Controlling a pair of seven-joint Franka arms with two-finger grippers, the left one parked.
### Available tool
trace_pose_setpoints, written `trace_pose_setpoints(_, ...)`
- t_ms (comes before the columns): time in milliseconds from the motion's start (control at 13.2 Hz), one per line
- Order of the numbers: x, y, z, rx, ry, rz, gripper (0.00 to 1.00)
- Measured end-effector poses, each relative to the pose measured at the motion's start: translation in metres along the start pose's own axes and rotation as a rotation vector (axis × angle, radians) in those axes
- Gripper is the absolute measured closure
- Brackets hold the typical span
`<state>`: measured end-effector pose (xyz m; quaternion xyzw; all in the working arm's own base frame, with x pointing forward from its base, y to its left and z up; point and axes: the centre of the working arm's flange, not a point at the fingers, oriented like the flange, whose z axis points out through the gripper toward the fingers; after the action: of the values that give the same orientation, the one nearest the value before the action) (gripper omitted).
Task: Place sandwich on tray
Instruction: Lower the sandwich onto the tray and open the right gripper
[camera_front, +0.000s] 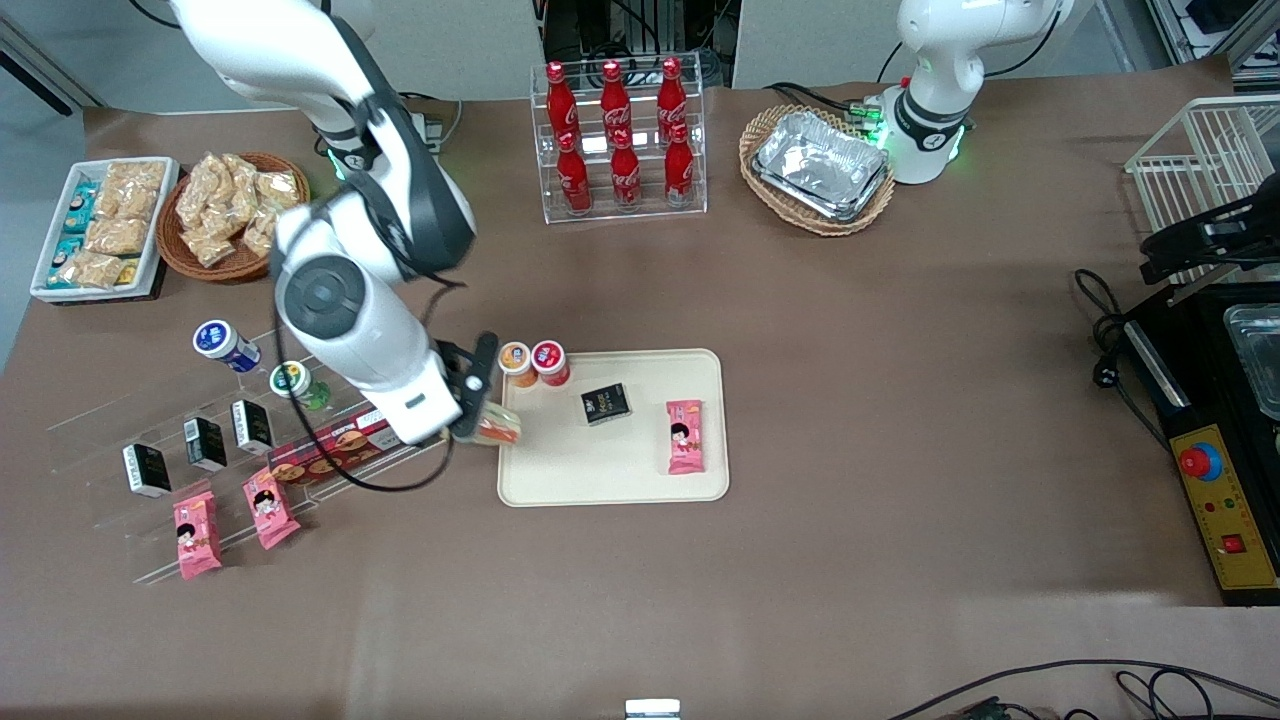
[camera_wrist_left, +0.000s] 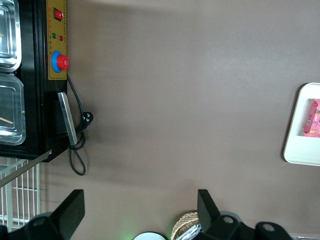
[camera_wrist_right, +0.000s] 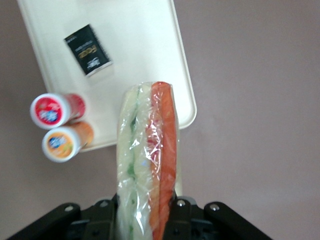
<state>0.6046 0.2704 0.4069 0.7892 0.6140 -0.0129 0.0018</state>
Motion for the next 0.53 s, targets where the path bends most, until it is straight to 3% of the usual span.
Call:
trace_pose_setpoints(302,0.029,0.011,0.066,-0.034,0.062,0.020,0.70)
trace_pose_setpoints(528,0.053,0.001,0.121,-0.008,0.090,0.040,0.70)
